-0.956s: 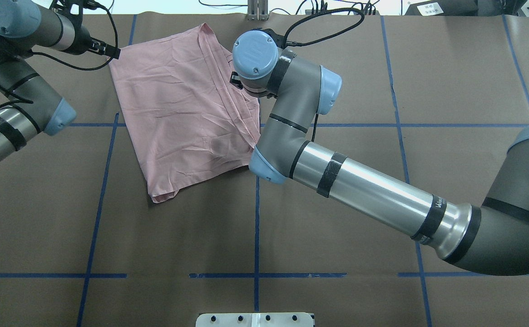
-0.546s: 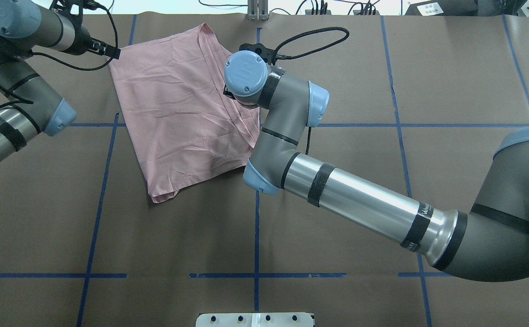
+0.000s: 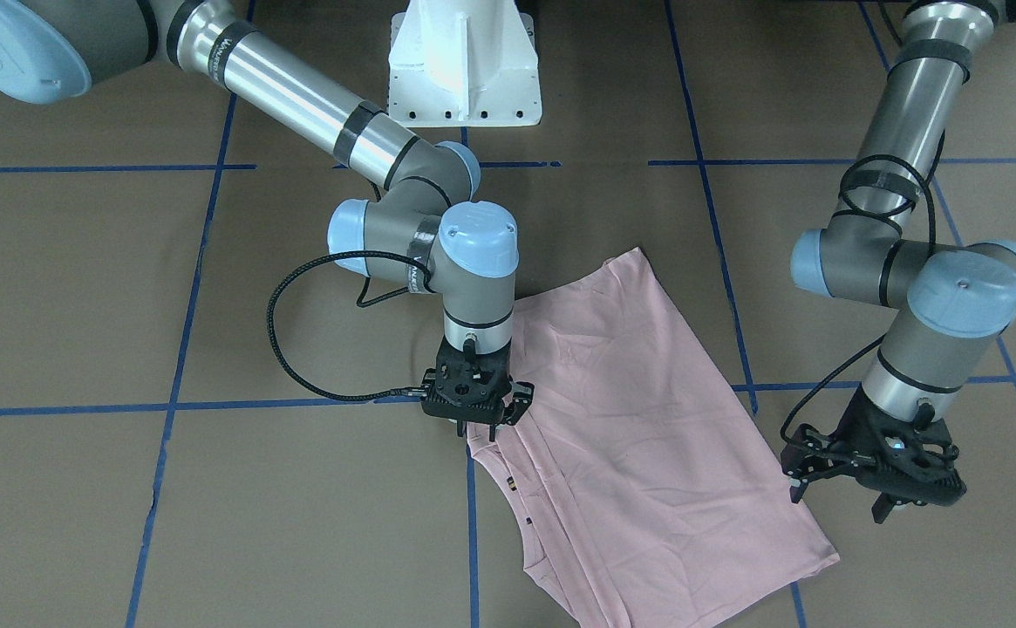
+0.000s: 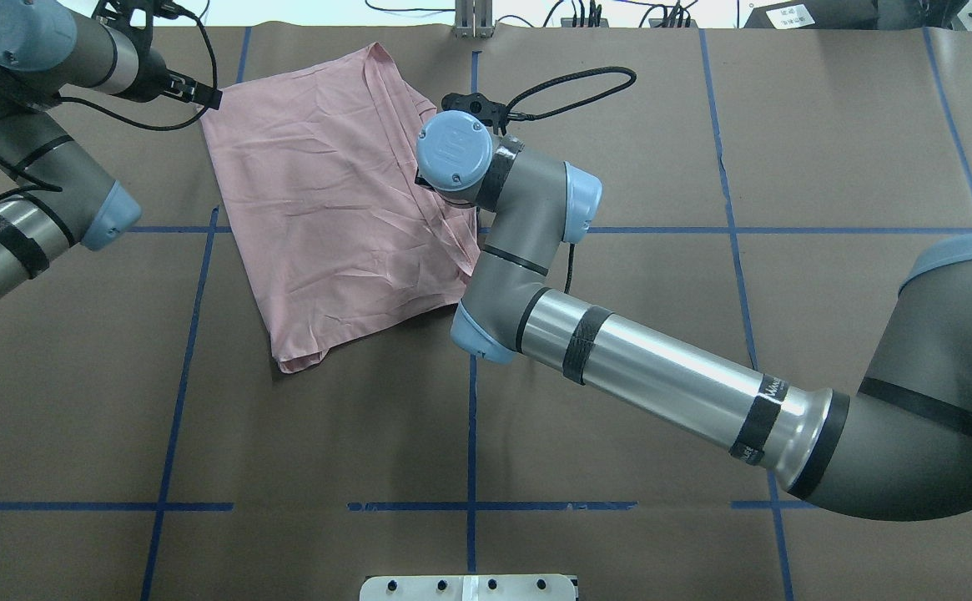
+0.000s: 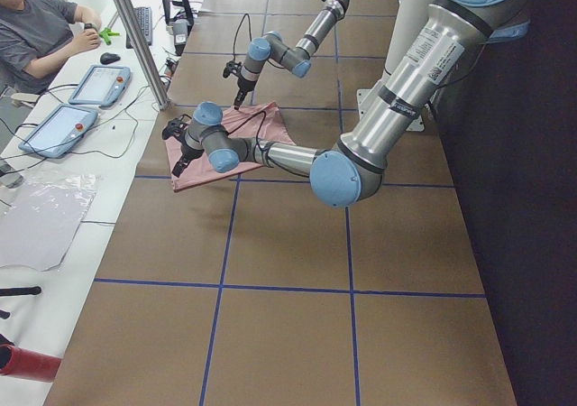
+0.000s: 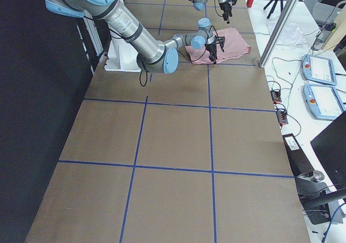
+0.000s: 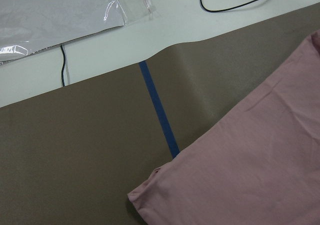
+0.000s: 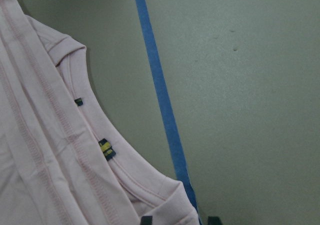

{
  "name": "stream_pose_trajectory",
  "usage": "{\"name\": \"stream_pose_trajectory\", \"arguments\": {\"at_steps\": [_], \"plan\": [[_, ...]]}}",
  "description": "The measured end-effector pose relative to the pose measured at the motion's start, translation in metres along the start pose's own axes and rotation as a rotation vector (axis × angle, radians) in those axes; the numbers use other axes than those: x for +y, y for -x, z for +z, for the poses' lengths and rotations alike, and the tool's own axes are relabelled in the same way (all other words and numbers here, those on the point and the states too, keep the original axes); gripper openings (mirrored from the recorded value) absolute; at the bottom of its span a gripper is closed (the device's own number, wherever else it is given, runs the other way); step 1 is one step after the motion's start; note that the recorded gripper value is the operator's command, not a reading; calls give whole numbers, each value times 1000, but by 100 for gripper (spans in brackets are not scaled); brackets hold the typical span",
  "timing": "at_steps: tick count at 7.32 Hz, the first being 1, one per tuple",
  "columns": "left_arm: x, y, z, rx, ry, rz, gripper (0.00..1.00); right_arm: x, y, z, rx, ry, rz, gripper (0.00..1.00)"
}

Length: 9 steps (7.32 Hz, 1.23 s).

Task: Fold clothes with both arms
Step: 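Grasp the shirt's collar edge with the right gripper and pull it toward the robot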

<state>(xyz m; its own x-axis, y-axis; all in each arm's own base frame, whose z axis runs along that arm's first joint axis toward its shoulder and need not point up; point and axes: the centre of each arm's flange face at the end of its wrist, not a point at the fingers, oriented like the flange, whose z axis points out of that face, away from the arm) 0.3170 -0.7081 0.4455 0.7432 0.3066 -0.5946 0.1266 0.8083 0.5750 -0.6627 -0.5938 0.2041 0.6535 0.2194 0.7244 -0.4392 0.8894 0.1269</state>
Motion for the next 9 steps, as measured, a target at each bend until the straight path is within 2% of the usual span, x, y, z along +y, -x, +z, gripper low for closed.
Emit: {"name": "stream_pose_trajectory", "arguments": {"at_steps": [1, 2, 7, 9], "plan": [[0, 0, 0, 0, 0, 0, 100, 3, -1, 2, 4, 0, -3, 10], [0, 0, 0, 1, 1, 0, 100, 4, -1, 3, 6, 1, -3, 0], [2, -2, 1, 2, 3, 3, 100, 7, 7, -14, 3, 3, 9, 0], [2, -5, 1, 8, -2, 6, 100, 22, -24, -33, -5, 8, 2, 0]]}}
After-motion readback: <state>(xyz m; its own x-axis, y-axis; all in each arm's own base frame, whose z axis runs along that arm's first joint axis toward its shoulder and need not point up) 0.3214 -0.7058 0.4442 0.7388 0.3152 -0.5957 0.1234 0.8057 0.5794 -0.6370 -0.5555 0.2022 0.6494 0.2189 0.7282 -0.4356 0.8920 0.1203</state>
